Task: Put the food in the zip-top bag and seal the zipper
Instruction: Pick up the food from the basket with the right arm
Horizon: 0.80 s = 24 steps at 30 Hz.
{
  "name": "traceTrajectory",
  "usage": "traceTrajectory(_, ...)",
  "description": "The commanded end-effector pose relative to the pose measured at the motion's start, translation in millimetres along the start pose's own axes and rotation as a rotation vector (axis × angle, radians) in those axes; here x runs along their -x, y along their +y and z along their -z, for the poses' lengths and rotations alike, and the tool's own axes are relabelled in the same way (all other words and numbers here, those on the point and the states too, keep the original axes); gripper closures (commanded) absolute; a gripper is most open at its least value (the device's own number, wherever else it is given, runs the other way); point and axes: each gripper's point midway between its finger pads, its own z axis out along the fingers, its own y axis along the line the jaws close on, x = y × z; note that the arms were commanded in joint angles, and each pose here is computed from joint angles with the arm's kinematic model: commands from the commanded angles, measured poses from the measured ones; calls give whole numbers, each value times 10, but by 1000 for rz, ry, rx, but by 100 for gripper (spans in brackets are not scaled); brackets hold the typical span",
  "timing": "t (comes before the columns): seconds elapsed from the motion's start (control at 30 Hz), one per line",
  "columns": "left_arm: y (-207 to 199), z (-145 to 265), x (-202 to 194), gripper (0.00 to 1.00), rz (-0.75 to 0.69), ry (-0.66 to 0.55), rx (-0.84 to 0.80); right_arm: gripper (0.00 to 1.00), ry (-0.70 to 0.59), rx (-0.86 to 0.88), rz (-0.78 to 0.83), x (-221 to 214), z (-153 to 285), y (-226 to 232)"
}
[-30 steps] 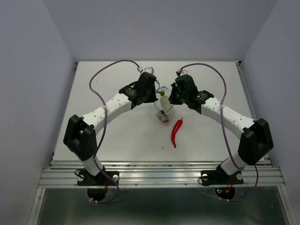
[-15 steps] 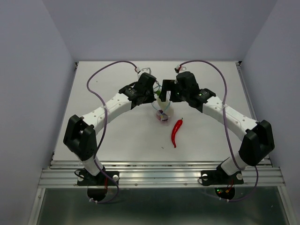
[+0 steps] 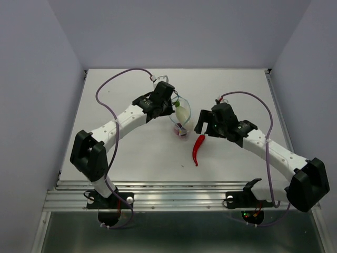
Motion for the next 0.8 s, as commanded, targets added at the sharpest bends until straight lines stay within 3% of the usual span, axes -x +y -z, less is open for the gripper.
traceTrajectory(0.0, -157, 320, 400, 100, 16, -106, -74, 0, 99, -121, -73, -359, -134, -300)
traceTrajectory(0.33, -213, 289, 376, 100, 29, -97, -111, 3, 101, -197, -130, -453, -619, -376)
traceTrajectory(0.43, -209, 281, 362, 100, 30, -92, -110, 11, 107, -220, -148, -517, -702, -426)
traceTrajectory(0.5, -214, 265, 348, 100, 29, -88, -113, 26, 121, -220, -155, -595, -760, -447)
traceTrajectory(0.77, -220, 236, 319, 100, 30, -78, -114, 29, 187, -234, -157, -809, -874, -506)
